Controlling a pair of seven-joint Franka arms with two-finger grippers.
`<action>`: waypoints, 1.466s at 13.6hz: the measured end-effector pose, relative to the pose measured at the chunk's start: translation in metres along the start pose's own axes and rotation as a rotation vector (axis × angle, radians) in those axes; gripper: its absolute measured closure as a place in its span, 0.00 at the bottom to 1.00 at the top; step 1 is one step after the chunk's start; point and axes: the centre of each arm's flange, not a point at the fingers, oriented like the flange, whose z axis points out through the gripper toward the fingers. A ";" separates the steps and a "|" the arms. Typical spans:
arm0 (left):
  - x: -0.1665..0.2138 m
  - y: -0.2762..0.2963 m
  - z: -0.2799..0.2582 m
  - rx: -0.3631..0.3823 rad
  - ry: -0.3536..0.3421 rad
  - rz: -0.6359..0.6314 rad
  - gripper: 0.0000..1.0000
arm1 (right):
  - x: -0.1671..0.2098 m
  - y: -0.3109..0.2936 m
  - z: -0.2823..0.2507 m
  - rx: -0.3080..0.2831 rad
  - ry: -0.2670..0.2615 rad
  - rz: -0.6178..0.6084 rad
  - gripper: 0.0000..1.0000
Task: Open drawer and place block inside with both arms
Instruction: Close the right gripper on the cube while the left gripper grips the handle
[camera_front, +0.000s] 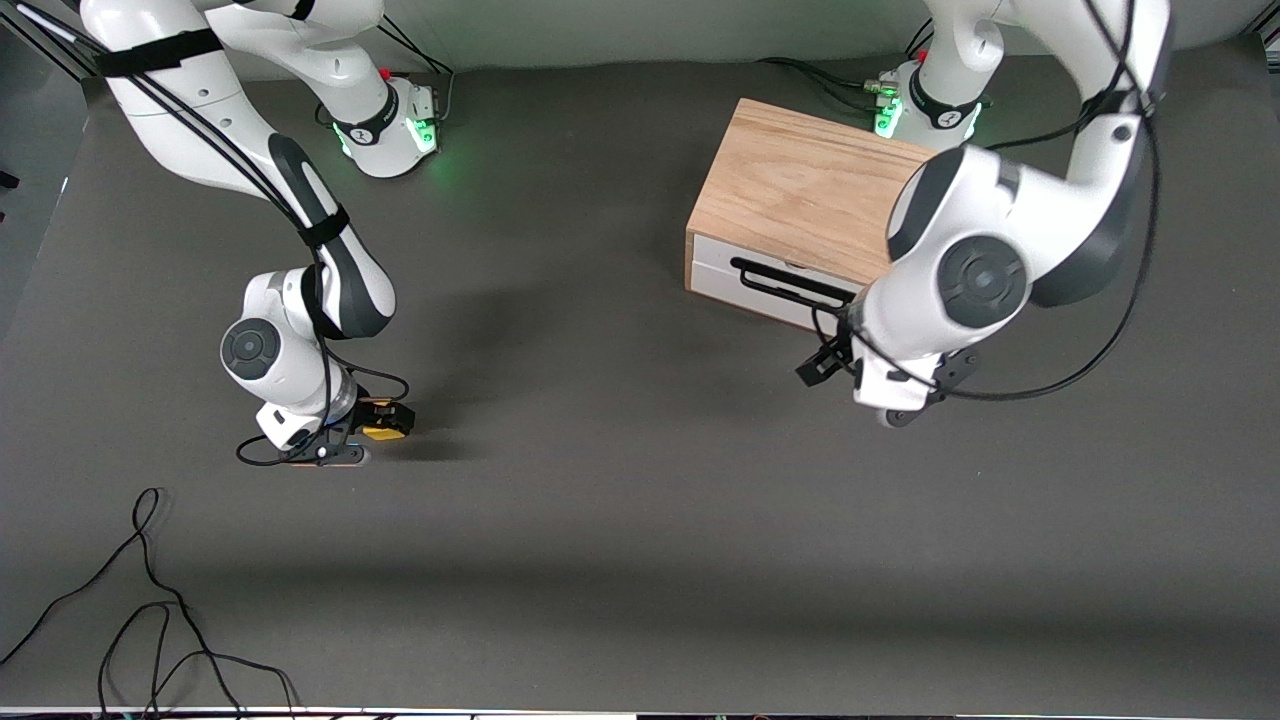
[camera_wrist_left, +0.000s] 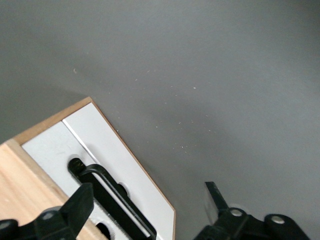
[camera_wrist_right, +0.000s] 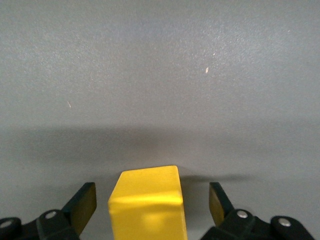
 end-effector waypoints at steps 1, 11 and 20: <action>0.003 0.001 0.011 0.016 -0.008 -0.063 0.00 | 0.000 0.000 0.000 0.000 -0.001 0.000 0.00; -0.029 -0.007 0.125 0.050 0.003 -0.299 0.01 | 0.001 -0.001 -0.001 0.001 0.003 -0.001 0.45; -0.051 -0.012 0.115 0.029 0.011 -0.310 0.00 | 0.051 0.005 -0.205 0.002 -0.070 0.007 0.45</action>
